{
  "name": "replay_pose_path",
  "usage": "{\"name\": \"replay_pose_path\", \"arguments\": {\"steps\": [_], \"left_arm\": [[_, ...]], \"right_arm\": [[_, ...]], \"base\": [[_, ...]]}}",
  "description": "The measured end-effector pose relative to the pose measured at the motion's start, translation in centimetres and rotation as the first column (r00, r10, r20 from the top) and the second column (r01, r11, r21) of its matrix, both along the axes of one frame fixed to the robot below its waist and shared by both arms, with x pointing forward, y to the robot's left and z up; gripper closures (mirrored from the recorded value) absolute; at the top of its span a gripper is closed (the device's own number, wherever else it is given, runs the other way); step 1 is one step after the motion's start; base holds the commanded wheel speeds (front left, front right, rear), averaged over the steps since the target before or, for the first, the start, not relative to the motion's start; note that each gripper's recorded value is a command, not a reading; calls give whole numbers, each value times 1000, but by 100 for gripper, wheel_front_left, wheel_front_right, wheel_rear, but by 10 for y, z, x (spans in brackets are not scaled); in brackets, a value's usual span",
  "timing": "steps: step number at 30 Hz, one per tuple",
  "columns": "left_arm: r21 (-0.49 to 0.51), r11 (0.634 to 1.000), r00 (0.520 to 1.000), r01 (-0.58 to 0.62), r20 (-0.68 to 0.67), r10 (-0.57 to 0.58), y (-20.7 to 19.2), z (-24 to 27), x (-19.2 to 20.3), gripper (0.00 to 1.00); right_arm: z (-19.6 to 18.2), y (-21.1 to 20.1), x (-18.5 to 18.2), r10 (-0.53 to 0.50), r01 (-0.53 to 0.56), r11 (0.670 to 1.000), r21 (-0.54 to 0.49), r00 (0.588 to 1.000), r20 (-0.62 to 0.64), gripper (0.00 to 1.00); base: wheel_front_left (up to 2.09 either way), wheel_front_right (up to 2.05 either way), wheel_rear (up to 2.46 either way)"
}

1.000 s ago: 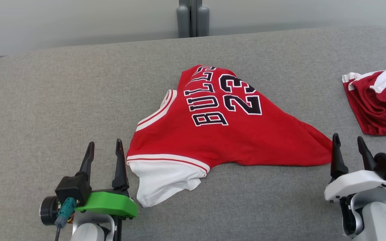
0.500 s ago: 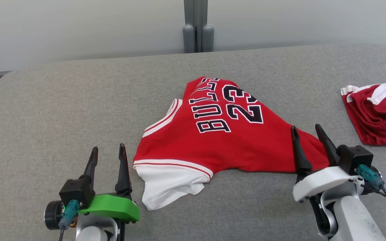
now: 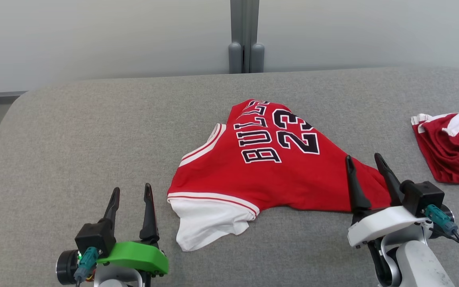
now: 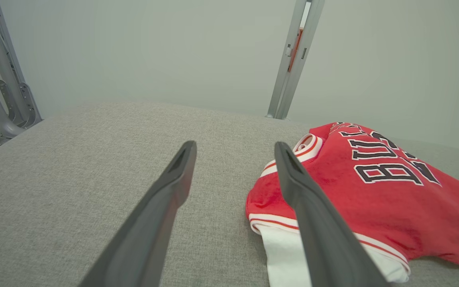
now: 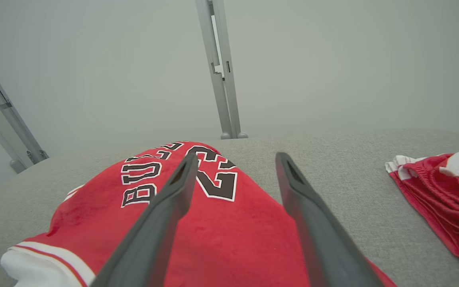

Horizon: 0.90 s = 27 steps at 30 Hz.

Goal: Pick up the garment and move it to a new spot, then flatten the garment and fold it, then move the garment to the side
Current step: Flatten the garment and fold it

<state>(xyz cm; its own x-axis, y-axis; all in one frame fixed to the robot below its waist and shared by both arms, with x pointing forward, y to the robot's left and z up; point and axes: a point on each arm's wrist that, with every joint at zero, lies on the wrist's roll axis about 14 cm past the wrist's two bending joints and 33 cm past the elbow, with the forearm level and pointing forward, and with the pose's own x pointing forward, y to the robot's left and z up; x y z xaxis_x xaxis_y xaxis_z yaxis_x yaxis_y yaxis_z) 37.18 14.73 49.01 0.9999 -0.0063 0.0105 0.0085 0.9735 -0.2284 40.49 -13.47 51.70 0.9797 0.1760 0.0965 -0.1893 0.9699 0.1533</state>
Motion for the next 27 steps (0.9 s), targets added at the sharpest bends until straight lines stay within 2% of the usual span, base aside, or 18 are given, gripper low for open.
{"name": "replay_pose_path", "arguments": {"steps": [11, 15, 20, 27], "left_arm": [[3, 1000, 1000, 11, -10, -11, -3, -3, -1, 0], [-11, 999, 994, 37, -102, -38, -10, -30, -9, 0], [-36, 993, 945, 108, -308, -114, -26, -78, -25, 0], [-101, 978, 879, 182, -430, -207, -48, -105, -36, 0]], "right_arm": [[-1, 0, -3, 0, 0, 1000, -1, 1000, 0, 0], [-5, -1, -3, -1, 1, 1000, -5, 1000, -11, 0], [-15, -3, -2, -8, 8, 1000, -1, 999, -43, 0], [-28, -10, -2, -27, 27, 1000, 0, 997, -79, 0]], "base": [[0, 0, 0], [0, 0, 0], [0, 0, 0], [0, 0, 0]]}}
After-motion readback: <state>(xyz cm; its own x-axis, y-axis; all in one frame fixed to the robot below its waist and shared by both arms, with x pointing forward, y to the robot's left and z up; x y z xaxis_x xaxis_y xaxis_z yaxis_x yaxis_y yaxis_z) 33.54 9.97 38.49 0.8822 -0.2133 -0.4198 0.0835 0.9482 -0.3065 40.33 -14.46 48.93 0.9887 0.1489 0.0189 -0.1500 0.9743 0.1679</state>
